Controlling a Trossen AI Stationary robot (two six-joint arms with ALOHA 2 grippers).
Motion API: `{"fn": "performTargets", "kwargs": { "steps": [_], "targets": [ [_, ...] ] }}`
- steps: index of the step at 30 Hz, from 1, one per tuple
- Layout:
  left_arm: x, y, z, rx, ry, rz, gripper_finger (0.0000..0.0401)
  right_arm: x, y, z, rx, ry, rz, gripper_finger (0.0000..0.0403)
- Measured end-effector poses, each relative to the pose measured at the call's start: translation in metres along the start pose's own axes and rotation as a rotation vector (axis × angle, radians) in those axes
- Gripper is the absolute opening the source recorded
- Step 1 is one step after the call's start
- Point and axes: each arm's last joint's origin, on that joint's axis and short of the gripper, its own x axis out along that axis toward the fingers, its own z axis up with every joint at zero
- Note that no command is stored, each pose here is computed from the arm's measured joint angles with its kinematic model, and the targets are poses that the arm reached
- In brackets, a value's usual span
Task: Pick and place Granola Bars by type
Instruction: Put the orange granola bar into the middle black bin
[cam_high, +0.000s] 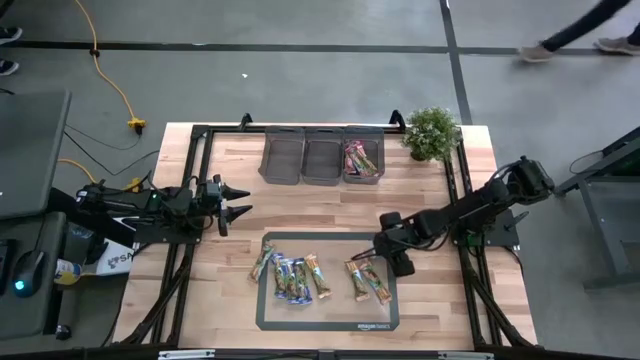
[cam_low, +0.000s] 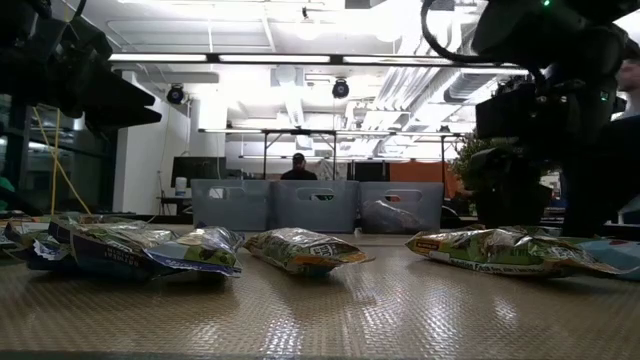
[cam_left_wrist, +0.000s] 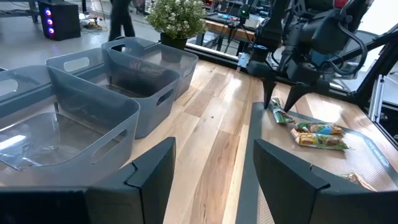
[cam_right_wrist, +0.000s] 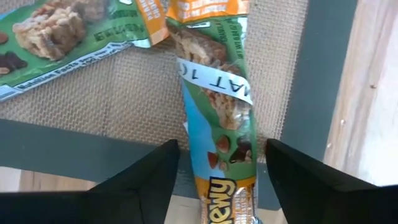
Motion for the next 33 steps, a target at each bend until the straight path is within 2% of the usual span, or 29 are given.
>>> {"fn": "performTargets", "kwargs": {
  "steps": [14,33],
  "targets": [
    [0.0000,0.0000,-0.0001,0.000,0.001,0.000,0.0211,-0.0001,0.0079,-0.0015,-0.028,0.003,0.017,0.0147],
    [0.0000,0.0000,-0.0001,0.000,0.000,0.000,0.0211,0.0002,0.0079,-0.0020,0.020,0.002,-0.013,0.0093]
  ]
}}
